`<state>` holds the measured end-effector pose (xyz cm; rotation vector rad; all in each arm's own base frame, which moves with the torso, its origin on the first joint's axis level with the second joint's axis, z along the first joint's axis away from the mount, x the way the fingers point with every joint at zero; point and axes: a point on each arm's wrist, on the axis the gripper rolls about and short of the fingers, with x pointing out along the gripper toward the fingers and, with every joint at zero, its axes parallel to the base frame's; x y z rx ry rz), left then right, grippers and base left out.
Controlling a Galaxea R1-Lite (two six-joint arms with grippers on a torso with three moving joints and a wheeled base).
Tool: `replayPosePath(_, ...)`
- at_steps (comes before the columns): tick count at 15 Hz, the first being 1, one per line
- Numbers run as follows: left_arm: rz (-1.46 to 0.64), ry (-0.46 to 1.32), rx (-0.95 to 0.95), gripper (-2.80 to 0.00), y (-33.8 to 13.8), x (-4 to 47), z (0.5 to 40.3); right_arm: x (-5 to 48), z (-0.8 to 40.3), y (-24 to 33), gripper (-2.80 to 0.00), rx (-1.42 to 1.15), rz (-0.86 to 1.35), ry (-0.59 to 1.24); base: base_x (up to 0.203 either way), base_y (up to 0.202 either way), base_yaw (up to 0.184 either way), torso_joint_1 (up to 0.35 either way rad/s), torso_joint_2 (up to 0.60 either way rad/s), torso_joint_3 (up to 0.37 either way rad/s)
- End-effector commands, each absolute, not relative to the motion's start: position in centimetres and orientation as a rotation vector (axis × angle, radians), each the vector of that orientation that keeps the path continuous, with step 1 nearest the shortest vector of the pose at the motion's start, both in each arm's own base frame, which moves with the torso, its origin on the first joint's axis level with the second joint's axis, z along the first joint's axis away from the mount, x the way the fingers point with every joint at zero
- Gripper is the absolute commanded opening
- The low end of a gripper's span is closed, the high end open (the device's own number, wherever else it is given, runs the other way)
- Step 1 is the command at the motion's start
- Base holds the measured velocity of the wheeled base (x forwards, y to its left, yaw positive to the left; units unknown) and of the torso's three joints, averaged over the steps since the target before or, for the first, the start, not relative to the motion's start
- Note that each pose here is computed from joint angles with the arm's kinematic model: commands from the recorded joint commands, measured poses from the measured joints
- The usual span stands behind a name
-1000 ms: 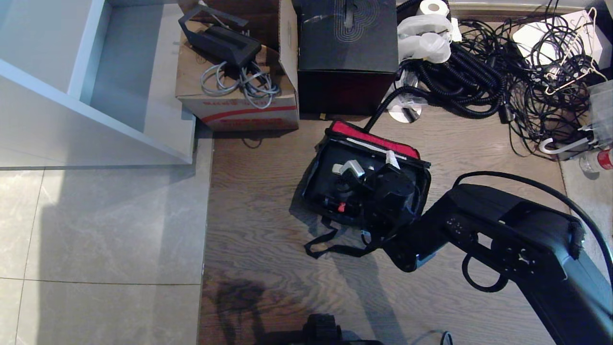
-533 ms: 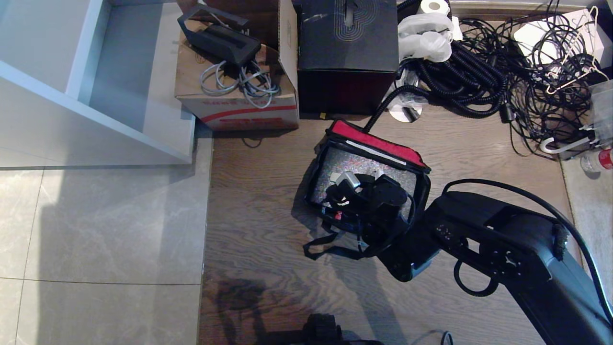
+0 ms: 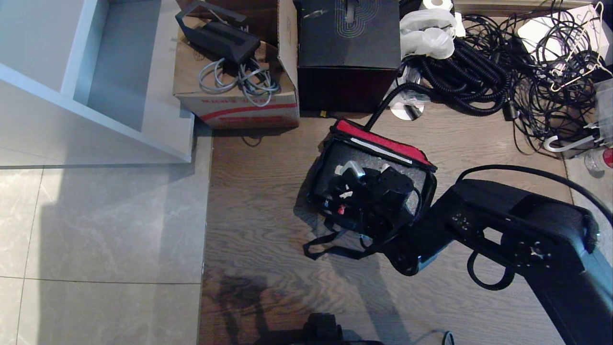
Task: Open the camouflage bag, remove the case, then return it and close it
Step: Lift the black box
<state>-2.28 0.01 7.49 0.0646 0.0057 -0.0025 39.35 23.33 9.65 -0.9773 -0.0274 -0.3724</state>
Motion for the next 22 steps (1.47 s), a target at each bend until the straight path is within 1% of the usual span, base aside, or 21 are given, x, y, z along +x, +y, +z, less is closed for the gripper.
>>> replayPosePath(1, -0.005, 0.006, 0.064, -2.80, 0.0, -2.3, 7.5, 37.4, 15.0, 22.7, -2.80, -0.913, -0.405, -0.097, 0.000, 0.000, 0.000, 0.000, 0.00, 0.000)
replayPosePath(9, -0.003, 0.006, 0.066, -2.80, 0.0, -2.3, 7.5, 34.4, 20.7, 21.2, -2.80, -0.875, -0.423, -0.112, 0.000, 0.000, 0.000, 0.000, 0.00, 0.000)
replayPosePath(11, -0.003, 0.006, 0.065, -2.80, 0.0, -2.3, 7.5, 34.3, 20.6, 21.1, -2.80, -0.876, -0.418, -0.104, 0.000, 0.000, 0.000, 0.000, 0.00, 0.000)
replayPosePath(13, -0.003, 0.006, 0.065, -2.80, 0.0, -2.3, 7.5, 33.6, 22.4, 20.7, -2.80, -0.866, -0.412, -0.100, 0.000, 0.000, 0.000, 0.000, 0.00, 0.000)
replayPosePath(22, -0.003, 0.006, 0.066, -2.80, 0.0, -2.3, 7.5, 30.8, 26.5, 19.1, -2.80, -0.796, -0.395, -0.103, 0.000, 0.000, 0.000, 0.000, 0.00, 0.000)
